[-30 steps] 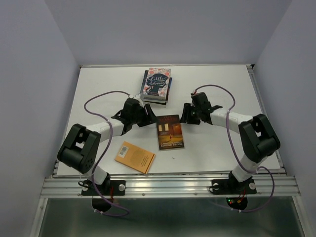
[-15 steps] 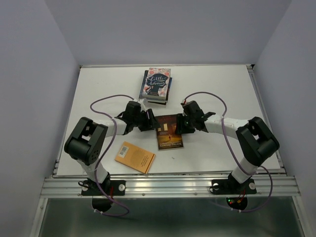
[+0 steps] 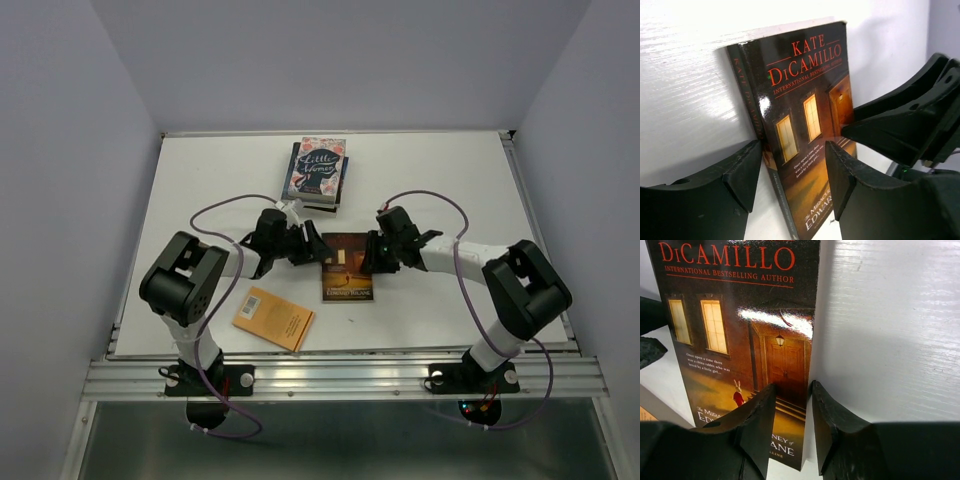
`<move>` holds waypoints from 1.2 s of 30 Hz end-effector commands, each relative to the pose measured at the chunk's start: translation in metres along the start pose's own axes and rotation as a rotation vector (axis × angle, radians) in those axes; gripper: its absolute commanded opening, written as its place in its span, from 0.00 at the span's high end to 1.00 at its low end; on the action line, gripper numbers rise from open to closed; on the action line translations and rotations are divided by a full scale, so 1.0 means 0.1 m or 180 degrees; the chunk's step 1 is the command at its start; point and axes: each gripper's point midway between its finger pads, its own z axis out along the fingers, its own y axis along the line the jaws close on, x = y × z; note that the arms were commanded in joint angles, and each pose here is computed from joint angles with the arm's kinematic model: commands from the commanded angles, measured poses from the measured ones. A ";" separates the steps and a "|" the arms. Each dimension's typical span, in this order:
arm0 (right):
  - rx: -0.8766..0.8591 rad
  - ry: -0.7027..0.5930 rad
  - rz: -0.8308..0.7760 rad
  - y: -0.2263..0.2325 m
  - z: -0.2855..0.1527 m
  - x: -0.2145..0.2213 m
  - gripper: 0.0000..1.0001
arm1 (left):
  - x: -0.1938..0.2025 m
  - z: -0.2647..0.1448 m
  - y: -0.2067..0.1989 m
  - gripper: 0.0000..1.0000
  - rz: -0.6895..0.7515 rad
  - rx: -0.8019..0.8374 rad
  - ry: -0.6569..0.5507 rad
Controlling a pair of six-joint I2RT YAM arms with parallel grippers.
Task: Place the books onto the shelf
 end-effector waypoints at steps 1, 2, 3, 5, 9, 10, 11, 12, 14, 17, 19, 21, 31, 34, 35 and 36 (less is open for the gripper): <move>0.0109 0.0383 0.0123 -0.17 0.15 0.44 0.69 | 0.07 -0.19 -1.09 0.37 0.0080 0.1513 0.0236; 0.0112 0.0394 0.0135 -0.18 0.15 0.46 0.70 | 0.06 -0.27 -1.22 0.37 -0.0008 0.1690 0.0269; 0.0106 0.0393 0.0144 -0.17 0.14 0.46 0.70 | 0.05 -0.31 -1.28 0.37 -0.0001 0.1786 0.0244; 0.0137 0.0352 0.0169 -0.20 0.12 0.46 0.70 | 0.06 -0.36 -1.33 0.37 0.0042 0.1852 0.0220; 0.0135 0.0329 0.0200 -0.21 0.12 0.47 0.70 | 0.13 -0.32 -1.30 0.37 0.0081 0.1820 0.0301; 0.0137 0.0316 0.0208 -0.21 0.12 0.47 0.70 | 0.18 -0.28 -1.26 0.37 0.0042 0.1753 0.0373; 0.0142 0.0312 0.0217 -0.21 0.12 0.47 0.70 | 0.28 -0.22 -1.20 0.37 0.0004 0.1675 0.0502; 0.0154 0.0303 0.0226 -0.22 0.11 0.47 0.70 | 0.32 -0.16 -1.16 0.37 0.0077 0.1619 0.0545; 0.0165 0.0245 0.0239 -0.22 0.09 0.44 0.70 | 0.43 -0.10 -1.03 0.39 -0.0003 0.1486 0.0685; 0.0181 0.0140 0.0242 -0.21 0.05 0.37 0.70 | 0.66 -0.03 -0.73 0.40 -0.0107 0.1193 0.0893; 0.0183 0.0094 0.0253 -0.21 0.03 0.34 0.70 | 0.73 0.04 -0.57 0.40 -0.0016 0.0946 0.0957; 0.0157 0.0084 0.0280 -0.19 0.02 0.33 0.70 | 0.84 0.07 -0.37 0.44 0.0078 0.0638 0.1060; 0.0148 0.0040 0.0339 -0.18 -0.01 0.32 0.70 | 0.34 -0.08 -0.50 0.89 0.0341 0.0196 0.0451; 0.0174 0.0024 0.0363 -0.20 -0.02 0.32 0.70 | 0.26 -0.15 -0.43 0.96 0.0274 -0.0033 0.0326; 0.0175 0.0018 0.0358 -0.20 -0.02 0.32 0.70 | 0.17 -0.18 -0.44 1.00 0.0276 -0.0088 0.0209; 0.0169 0.0003 0.0361 -0.20 -0.03 0.32 0.70 | 0.13 -0.20 -0.45 1.00 0.0277 -0.0103 0.0161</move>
